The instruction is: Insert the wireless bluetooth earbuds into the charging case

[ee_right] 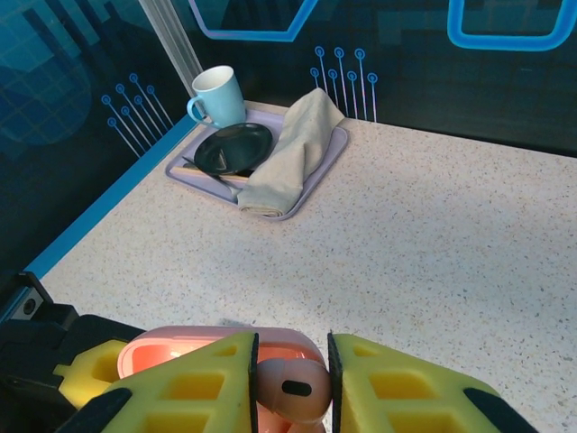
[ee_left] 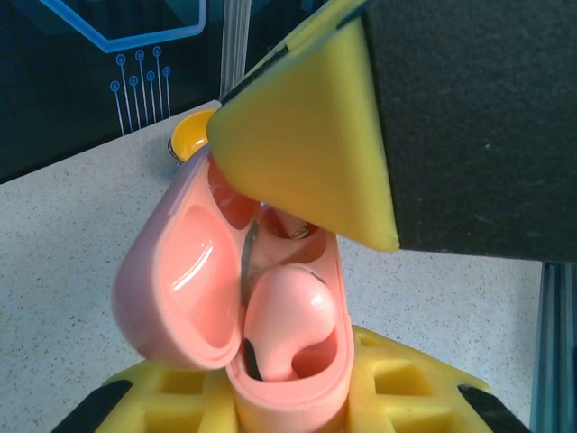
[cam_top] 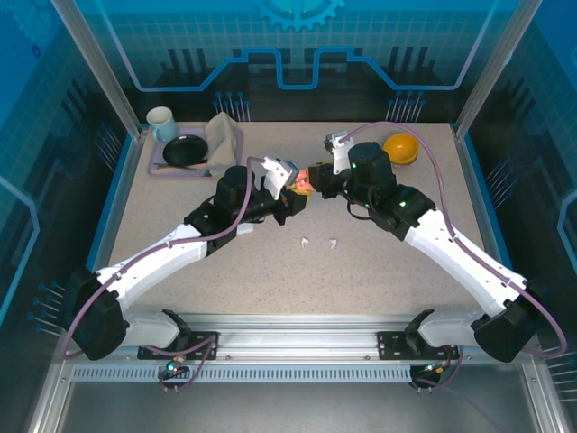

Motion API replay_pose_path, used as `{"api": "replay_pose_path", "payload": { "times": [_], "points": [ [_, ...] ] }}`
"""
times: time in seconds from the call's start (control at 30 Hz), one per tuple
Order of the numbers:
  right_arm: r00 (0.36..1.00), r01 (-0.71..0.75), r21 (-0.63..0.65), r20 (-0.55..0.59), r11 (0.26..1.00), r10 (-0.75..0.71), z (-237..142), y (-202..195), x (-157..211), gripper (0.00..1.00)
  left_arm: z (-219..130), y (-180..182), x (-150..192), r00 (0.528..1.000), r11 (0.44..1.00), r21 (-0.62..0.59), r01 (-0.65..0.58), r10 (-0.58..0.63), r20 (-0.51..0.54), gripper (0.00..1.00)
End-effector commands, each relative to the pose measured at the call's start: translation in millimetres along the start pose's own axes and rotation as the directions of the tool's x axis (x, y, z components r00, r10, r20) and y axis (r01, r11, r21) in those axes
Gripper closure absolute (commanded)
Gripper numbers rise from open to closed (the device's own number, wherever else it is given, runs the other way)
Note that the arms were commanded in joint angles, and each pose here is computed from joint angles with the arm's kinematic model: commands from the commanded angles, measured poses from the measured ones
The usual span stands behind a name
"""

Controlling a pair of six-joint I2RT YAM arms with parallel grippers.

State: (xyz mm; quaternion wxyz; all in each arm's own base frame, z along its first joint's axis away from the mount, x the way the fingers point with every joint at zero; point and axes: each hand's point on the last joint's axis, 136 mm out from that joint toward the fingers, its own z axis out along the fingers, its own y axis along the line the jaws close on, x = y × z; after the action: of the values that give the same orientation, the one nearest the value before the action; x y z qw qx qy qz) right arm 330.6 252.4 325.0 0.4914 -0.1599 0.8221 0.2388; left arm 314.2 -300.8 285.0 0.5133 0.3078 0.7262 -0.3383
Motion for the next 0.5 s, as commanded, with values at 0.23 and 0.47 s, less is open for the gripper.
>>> {"api": "replay_pose_path", "payload": {
  "times": [0.23, 0.47],
  "points": [
    [0.996, 0.085, -0.089, 0.009, 0.992, -0.085, -8, 21, 6, 0.75, -9, -1, -33, 0.997, 1.0, -0.012, -0.013, 0.014, 0.076, 1.0],
    [0.994, 0.108, -0.113, 0.009, 0.988, -0.107, -10, 29, 8, 0.74, -6, 1, -31, 0.997, 1.0, -0.017, -0.01, 0.011, 0.07, 1.0]
  ]
}}
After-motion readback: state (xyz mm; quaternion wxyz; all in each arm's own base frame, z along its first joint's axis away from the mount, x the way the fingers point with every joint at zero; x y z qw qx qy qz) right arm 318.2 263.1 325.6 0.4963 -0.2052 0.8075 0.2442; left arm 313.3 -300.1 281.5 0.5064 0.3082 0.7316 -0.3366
